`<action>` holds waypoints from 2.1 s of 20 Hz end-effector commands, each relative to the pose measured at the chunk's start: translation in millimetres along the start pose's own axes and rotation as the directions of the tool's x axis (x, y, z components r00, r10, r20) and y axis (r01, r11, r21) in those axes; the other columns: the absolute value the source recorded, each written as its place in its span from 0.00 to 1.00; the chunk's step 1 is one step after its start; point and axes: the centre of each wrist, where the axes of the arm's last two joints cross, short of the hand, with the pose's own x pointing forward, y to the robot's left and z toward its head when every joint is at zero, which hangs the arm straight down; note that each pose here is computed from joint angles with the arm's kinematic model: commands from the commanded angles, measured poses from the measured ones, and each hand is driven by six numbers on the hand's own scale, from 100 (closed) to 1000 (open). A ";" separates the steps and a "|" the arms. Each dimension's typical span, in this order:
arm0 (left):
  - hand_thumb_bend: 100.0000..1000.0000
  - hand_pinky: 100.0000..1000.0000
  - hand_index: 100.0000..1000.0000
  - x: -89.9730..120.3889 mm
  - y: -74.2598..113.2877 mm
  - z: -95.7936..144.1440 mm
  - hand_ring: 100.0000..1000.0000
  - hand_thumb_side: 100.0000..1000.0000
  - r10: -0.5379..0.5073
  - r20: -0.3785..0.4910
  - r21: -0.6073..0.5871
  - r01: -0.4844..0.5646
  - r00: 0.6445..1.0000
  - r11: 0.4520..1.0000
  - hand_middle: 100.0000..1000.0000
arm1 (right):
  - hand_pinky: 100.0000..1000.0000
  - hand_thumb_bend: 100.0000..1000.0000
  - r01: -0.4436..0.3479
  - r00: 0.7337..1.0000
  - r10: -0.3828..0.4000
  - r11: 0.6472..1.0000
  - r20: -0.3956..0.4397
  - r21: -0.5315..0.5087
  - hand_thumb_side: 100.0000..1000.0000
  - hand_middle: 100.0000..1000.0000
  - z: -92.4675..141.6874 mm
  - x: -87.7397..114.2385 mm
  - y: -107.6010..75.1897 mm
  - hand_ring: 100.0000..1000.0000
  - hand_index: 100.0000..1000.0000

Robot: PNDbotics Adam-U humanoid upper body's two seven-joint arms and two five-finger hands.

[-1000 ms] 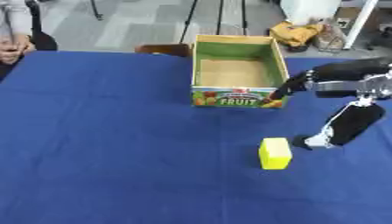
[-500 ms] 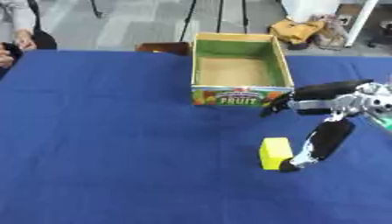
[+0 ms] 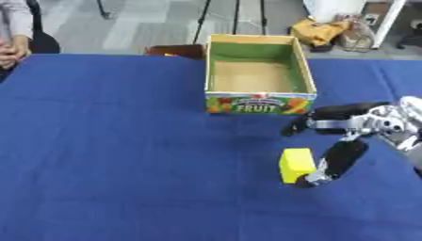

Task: Pick up objects on the table and place them in the box.

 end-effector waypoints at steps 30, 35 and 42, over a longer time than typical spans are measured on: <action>0.00 0.55 0.96 4.3 -2.8 -8.2 0.72 1.00 0.004 0.032 -0.015 -0.003 0.999 1.000 0.85 | 0.87 0.23 -0.036 0.997 0.032 0.999 -0.074 -0.041 0.34 0.66 -16.1 -12.8 11.8 0.86 0.77; 0.00 0.55 0.96 4.3 -2.9 -8.6 0.72 1.00 0.003 0.033 -0.016 -0.003 0.999 1.000 0.85 | 0.87 0.25 -0.038 0.997 0.036 0.999 -0.070 -0.034 0.28 0.65 -17.8 -12.7 12.8 0.86 0.77; 0.00 0.55 0.96 4.4 -2.8 -8.7 0.72 1.00 0.003 0.033 -0.015 -0.002 0.999 1.000 0.85 | 0.85 0.20 -0.038 0.997 0.035 0.999 -0.070 -0.037 0.28 0.56 -19.9 -12.5 13.1 0.83 0.71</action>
